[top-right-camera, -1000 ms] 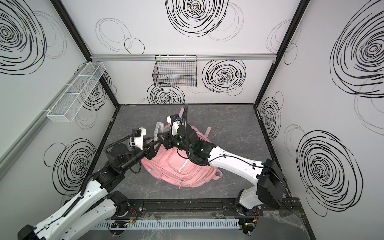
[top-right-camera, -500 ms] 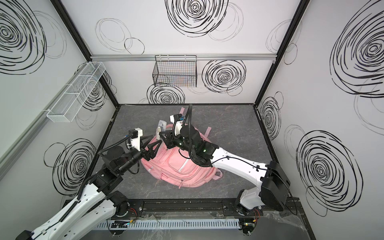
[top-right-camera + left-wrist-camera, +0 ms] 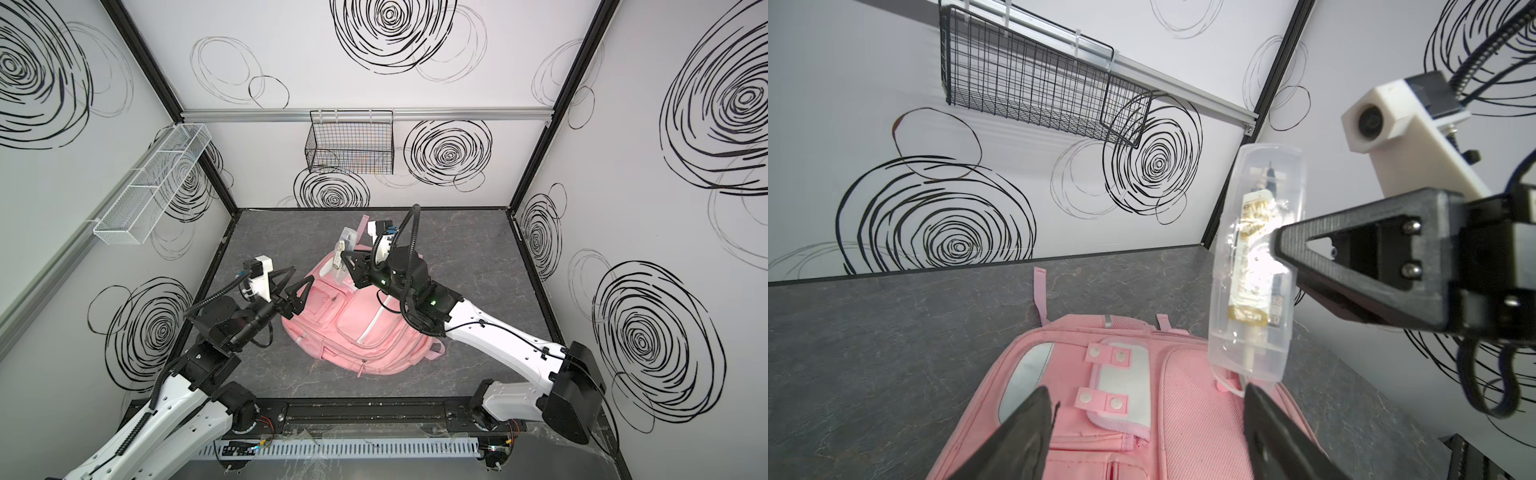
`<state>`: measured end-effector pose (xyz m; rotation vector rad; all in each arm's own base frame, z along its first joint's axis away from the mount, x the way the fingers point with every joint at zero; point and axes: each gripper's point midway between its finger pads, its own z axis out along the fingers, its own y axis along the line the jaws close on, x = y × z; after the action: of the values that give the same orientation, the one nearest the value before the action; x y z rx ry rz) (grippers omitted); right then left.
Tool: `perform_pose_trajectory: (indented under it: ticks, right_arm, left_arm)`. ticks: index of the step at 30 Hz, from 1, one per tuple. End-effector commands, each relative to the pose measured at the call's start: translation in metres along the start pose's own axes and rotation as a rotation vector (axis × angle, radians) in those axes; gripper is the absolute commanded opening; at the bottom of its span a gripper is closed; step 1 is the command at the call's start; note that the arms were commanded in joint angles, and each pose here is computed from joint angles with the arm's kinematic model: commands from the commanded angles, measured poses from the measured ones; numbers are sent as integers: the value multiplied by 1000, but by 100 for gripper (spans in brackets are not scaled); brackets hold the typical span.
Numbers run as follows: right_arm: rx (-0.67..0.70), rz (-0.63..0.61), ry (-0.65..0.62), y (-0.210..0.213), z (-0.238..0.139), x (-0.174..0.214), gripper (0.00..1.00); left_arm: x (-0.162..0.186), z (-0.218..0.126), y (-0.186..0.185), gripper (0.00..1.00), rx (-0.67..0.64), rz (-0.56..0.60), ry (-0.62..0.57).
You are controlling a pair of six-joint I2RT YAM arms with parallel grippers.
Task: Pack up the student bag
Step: 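Open the left gripper and carry the pen box away with the right gripper, then pull the bag's zipper edge open with the left gripper while the right holds the box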
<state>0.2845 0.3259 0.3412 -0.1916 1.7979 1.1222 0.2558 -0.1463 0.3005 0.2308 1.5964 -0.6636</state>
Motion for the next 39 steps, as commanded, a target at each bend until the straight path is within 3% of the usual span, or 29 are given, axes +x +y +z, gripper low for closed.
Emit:
perform_pose_trajectory:
  ticks: [1, 12, 25, 39]
  right_arm:
    - [9, 3, -41, -5, -19, -17, 23]
    - [73, 26, -88, -39, -58, -24, 23]
    - [109, 16, -144, -51, -87, -42, 23]
    - [204, -44, -179, -77, -125, -55, 23]
  left_arm:
    - [-3, -1, 7, 75, -32, 29, -31]
    - [18, 12, -9, 73, -20, 62, 72]
    - [45, 22, -80, 72, 130, 154, 191]
    - [88, 36, -153, 70, 199, 277, 282]
